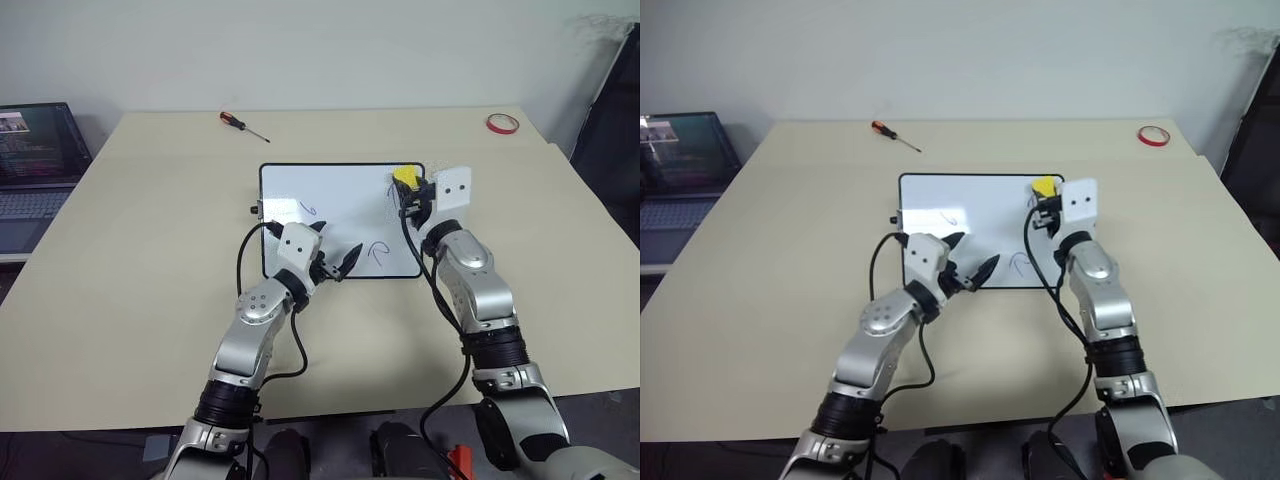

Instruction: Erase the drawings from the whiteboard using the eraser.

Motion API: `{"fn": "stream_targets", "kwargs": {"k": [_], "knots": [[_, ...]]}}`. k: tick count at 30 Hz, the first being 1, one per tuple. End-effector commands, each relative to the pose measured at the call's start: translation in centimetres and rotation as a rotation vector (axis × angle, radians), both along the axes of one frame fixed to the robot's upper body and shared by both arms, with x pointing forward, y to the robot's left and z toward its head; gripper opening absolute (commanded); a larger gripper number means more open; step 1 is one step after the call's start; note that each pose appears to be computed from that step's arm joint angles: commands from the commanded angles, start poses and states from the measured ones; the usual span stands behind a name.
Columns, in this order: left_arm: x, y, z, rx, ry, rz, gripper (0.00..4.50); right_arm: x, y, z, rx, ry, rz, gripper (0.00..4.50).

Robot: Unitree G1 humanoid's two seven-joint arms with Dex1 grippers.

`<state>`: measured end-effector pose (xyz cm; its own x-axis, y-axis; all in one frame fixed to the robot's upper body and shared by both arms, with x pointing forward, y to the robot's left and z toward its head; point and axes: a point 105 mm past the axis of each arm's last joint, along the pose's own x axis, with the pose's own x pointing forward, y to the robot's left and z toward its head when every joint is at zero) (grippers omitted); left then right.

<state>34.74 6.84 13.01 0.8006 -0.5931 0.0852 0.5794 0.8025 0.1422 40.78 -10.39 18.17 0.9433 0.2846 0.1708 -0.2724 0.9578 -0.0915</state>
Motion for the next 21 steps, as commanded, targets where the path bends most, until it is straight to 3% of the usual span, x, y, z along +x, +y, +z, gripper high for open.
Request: {"fn": "stream_targets", "kwargs": {"k": [1,6,13,21], "knots": [[-0.2,-0.2,1.3,-0.010,-0.051,-0.006,4.50,0.0,0.6,1.4,-0.017,-0.049,0.018,0.96],[-0.2,-0.2,1.2,-0.009,-0.048,0.000,4.50,-0.5,0.3,-1.1,-0.070,0.064,0.019,0.96],[-0.2,0.1,1.0,-0.010,-0.039,0.014,4.50,-3.0,-0.6,-3.3,-0.088,0.127,0.028,0.96],[0.0,0.0,1.0,-0.008,-0.040,0.016,4.50,-1.9,-0.8,-1.4,-0.089,0.084,0.009,0.96]]}}
